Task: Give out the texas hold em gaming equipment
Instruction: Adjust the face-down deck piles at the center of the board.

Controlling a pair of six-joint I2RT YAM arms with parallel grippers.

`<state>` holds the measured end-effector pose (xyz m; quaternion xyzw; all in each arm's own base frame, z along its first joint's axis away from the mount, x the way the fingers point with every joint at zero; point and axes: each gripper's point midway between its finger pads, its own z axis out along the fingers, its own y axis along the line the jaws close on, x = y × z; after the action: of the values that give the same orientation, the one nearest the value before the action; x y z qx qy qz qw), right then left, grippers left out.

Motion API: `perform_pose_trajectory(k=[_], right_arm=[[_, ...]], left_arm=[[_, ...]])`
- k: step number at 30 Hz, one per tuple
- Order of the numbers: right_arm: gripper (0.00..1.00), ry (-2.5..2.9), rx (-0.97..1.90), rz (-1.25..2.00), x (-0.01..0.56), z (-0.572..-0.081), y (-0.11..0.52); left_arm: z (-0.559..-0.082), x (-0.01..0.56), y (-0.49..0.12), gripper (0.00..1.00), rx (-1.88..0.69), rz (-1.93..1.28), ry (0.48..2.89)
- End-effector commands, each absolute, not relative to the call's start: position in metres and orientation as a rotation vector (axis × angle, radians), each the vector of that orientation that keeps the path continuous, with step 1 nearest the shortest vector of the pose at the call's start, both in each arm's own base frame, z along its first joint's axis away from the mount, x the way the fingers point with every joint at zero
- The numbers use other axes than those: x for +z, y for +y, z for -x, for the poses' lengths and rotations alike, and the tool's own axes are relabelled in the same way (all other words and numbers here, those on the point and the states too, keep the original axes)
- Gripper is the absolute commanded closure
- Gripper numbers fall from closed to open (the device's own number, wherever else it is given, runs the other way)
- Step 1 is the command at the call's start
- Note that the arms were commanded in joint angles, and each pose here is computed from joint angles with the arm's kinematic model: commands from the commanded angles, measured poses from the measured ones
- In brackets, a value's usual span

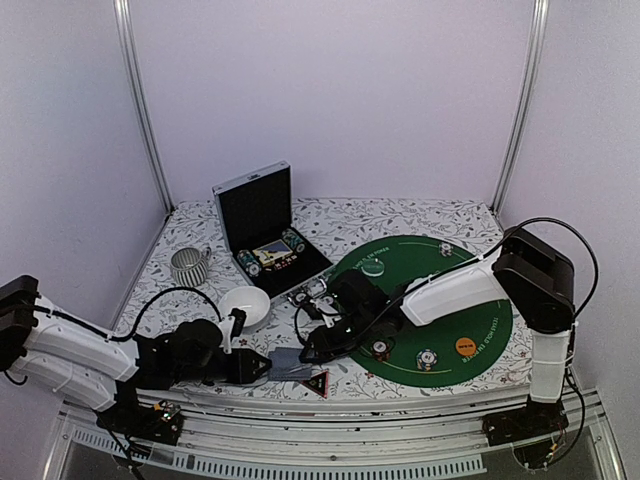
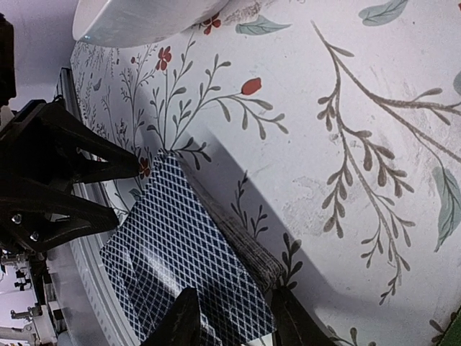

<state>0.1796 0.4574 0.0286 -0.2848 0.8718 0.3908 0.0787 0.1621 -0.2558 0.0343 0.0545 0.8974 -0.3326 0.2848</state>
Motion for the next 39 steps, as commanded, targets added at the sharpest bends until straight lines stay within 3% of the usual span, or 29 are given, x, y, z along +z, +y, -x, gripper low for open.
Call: perform_pose_trajectory(k=[1, 15, 22, 26, 34, 39], right_arm=[[0.65, 2.567, 1.217, 0.871, 0.034, -0.181, 0.473], [0.64, 2.573, 1.209, 0.908, 0.026, -0.179, 0.475], [0.38, 2.464, 1.078, 1.015, 0.059, -0.2, 0.468], [0.02, 2.343, 1.038, 1.185, 0.089, -0.207, 0.467], [0.01, 1.84, 1.013, 1.741, 0.106, -0.194, 0.483], [0.01, 1.649, 0.971, 1.901, 0.095, -0.185, 0.487]], left_arm=[[-0.167, 0.036, -0.267, 0.6, -0.959, -0.161, 2.387], [-0.171, 0.039, -0.263, 0.62, -0.966, -0.137, 2.377], [-0.173, 0.059, -0.249, 0.54, -0.902, -0.156, 2.336], [-0.174, 0.064, -0.236, 0.5, -0.869, -0.122, 2.314], [-0.176, 0.08, -0.215, 0.46, -0.811, -0.075, 2.285], [-0.177, 0.089, -0.2, 0.37, -0.761, -0.056, 2.257]])
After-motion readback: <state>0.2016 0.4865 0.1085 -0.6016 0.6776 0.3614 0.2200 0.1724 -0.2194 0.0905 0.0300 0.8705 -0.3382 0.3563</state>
